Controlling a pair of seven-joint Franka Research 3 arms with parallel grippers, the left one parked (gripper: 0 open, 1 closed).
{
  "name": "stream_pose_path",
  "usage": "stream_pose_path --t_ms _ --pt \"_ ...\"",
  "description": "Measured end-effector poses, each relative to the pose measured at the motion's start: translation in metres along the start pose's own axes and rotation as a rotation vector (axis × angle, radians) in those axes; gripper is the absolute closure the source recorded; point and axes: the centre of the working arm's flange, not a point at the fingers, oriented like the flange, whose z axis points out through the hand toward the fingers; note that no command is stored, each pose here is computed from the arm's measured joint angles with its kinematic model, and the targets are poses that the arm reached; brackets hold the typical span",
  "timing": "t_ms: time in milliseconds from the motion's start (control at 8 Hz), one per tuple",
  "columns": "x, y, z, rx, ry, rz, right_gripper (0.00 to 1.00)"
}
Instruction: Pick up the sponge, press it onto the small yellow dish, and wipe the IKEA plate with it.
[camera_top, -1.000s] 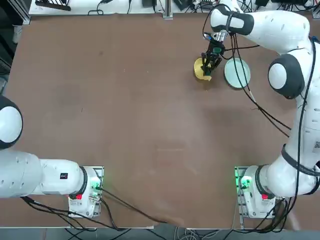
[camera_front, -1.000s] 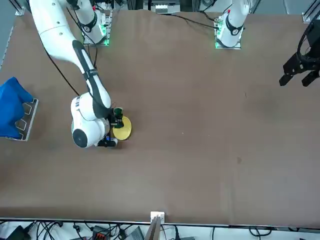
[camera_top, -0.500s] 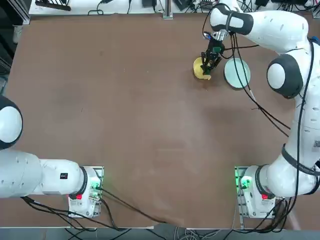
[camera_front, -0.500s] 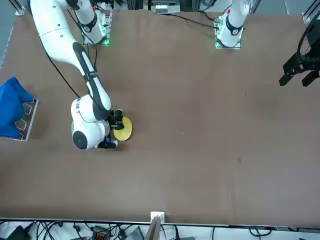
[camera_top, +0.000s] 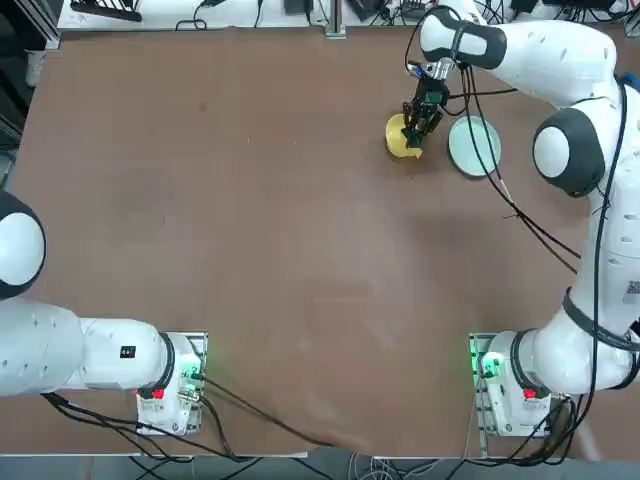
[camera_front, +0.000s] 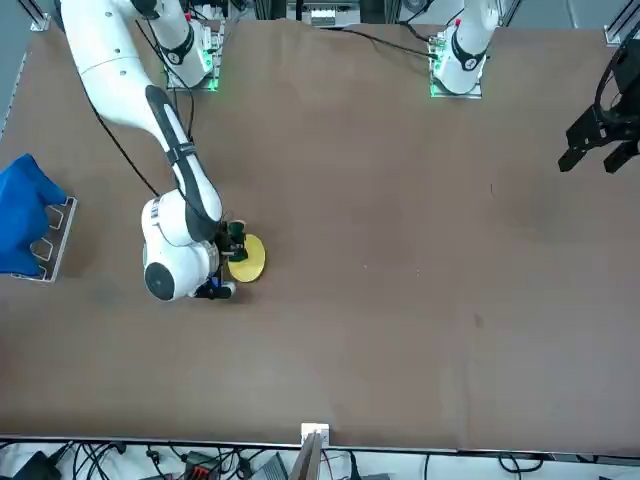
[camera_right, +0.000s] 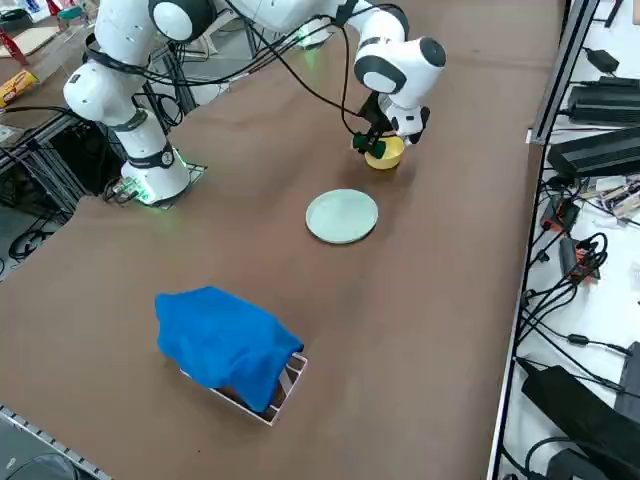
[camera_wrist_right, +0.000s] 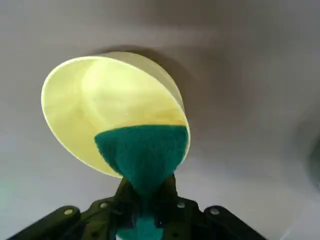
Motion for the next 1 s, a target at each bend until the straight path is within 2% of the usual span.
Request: stream_pose_path --t_ms 625,1000 --pt "-0.004 -0.008 -0.026 -0.001 0.045 -0.021 0.84" --pt "-0.011 -0.028 -0.02 -0.017 0.035 -0.049 0.85"
